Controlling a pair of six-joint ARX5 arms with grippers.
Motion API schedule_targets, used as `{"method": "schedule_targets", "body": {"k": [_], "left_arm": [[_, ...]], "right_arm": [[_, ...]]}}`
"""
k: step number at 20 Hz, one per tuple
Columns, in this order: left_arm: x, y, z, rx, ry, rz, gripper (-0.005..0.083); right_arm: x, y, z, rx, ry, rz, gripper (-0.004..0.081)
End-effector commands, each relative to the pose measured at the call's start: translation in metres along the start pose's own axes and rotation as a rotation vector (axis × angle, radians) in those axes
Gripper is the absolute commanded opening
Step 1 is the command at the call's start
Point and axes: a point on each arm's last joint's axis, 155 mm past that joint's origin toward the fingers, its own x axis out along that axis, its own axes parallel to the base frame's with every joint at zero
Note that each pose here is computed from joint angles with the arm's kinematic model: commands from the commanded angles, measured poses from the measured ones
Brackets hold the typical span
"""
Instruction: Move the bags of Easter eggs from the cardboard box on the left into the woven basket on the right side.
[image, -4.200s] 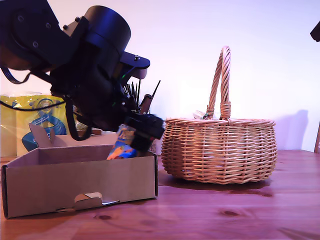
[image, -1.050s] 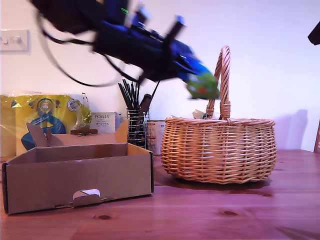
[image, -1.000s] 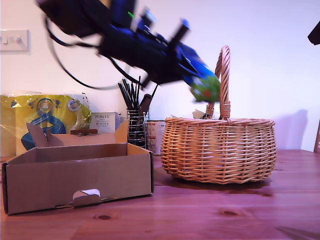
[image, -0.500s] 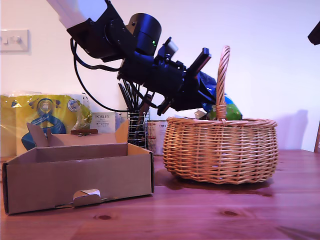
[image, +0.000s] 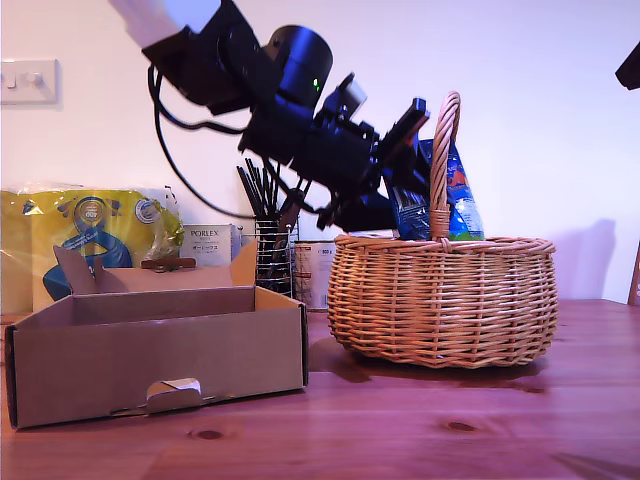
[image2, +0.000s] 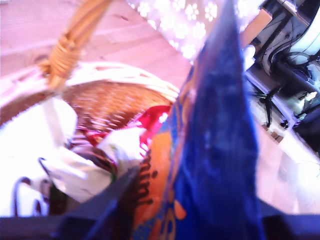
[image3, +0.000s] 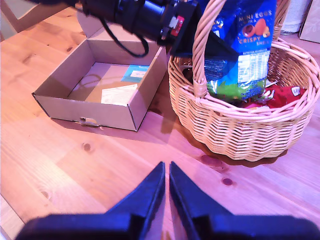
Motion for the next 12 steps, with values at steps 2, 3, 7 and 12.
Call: {"method": "schedule_targets", "body": {"k": [2, 3, 7, 12], "left_arm": [[-0.017, 0.002, 0.016, 0.076, -0.022, 0.047, 0.0442], [-0.023, 0.007, 0.020, 0.101, -0.024, 0.080, 0.0442], [-0.049, 0.026, 0.028, 0.143, -0.008, 0.168, 0.0386], [-0.086, 0.045, 0.022, 0.171, 0.073, 0.247, 0.0161]], "right_arm": [[-0.002, 0.002, 0.007, -0.015, -0.022, 0.004, -0.0012], [-0.002, 0.002, 0.007, -0.015, -0.022, 0.004, -0.0012], [-0.002, 0.002, 0.007, -0.015, -0.021, 0.004, -0.0012], [-0.002, 0.002, 0.007, -0.015, -0.021, 0.004, -0.0012]]}}
